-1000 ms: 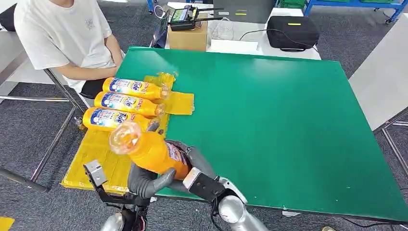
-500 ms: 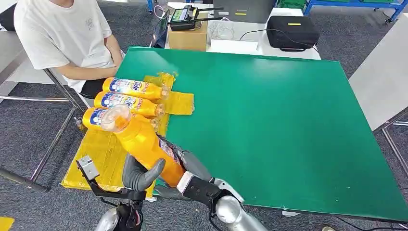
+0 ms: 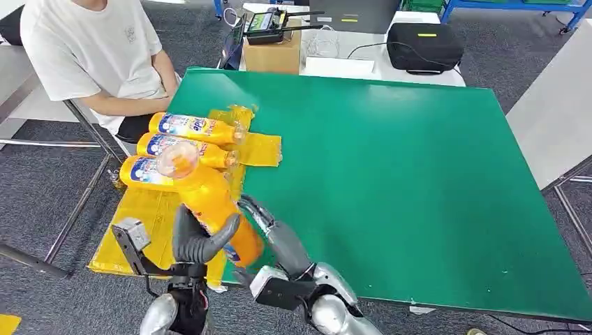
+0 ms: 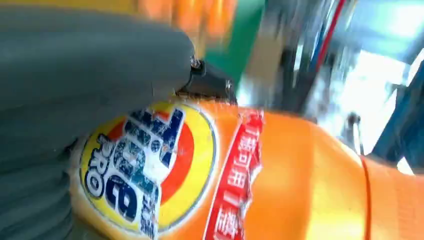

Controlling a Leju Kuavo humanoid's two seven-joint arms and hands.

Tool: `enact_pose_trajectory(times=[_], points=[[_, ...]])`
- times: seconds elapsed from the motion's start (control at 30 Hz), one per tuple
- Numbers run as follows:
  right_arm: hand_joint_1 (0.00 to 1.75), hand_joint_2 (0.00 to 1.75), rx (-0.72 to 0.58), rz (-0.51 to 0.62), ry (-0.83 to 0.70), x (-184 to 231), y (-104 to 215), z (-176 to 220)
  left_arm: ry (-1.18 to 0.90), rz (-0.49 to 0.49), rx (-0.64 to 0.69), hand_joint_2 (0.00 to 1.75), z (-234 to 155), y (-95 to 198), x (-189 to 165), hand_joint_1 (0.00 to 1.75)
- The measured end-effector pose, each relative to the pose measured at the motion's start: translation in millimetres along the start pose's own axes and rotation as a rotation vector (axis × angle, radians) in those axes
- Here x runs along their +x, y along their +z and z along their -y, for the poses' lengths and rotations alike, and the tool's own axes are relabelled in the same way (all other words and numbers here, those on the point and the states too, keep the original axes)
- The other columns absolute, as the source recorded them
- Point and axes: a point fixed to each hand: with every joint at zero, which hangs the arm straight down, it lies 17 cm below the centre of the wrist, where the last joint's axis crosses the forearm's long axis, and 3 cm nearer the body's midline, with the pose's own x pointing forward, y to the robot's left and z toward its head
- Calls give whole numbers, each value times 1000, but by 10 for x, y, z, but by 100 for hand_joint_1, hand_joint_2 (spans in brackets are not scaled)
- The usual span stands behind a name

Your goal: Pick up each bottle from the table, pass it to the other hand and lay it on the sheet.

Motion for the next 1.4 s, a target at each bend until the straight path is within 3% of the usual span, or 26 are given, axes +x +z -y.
enact_pose_trajectory(times=[0.1,0.37,0.6,0.77,0.9,1.03,1.07,1.1,1.13,1.4], points=[[0,0,-2,19,42,41,57,-28,-165,74,26,175,-164,-85,70,175],[0,0,5,26,55,72,131,-74,-288,100,48,175,-309,-184,76,175],[0,0,-3,39,54,152,265,-137,-780,162,-75,175,-327,-263,42,175],[0,0,-6,49,-19,184,337,-122,-1120,65,-236,175,-387,-384,-371,175],[0,0,-14,63,-68,215,344,-44,-1399,-153,-401,175,-770,-492,-1080,175],[0,0,-40,56,-87,189,352,38,-1491,-273,-469,175,-1036,-605,-1378,175],[0,0,-49,55,-95,185,351,65,-1497,-305,-485,175,-1093,-619,-1438,145],[0,0,-58,54,-102,180,349,86,-1503,-334,-496,175,-1131,-627,-1492,145],[0,0,-66,51,-118,173,354,105,-1512,-365,-509,175,-1177,-648,-1538,3],[0,0,-148,24,-259,97,393,284,-1474,-497,-545,175,-1412,-779,-1693,0]])
